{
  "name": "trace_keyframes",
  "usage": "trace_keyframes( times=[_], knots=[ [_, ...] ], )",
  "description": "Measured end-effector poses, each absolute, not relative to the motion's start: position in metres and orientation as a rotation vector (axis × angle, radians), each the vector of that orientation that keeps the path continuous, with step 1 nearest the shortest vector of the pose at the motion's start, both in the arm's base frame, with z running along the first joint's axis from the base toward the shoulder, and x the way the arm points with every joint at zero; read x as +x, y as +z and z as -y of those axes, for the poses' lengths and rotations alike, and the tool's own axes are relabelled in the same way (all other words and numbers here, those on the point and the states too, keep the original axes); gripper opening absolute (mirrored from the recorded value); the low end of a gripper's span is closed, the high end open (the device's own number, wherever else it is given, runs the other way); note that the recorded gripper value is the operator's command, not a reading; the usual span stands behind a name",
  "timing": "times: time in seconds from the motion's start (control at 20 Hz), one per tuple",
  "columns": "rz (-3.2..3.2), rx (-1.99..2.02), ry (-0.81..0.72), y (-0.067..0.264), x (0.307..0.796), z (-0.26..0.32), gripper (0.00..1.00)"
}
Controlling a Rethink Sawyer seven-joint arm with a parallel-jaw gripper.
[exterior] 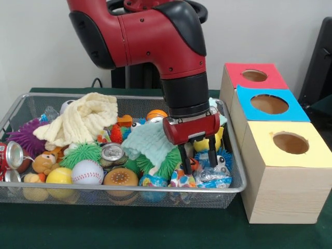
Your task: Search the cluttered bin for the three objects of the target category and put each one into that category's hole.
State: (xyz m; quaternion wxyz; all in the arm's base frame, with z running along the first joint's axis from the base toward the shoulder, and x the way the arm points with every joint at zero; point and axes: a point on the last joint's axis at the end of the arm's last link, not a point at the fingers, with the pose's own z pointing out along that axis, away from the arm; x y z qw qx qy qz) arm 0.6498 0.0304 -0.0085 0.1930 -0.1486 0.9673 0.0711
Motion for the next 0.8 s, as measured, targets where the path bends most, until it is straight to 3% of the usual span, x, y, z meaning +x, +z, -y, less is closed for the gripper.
trace_keyframes(
  times=[0.45,0.8],
  knots=[
    [-2.710,-0.385,0.191,-0.013,0.654,-0.018,1.00],
    [-2.705,-0.253,0.285,-0.035,0.653,0.004,1.00]
  ],
)
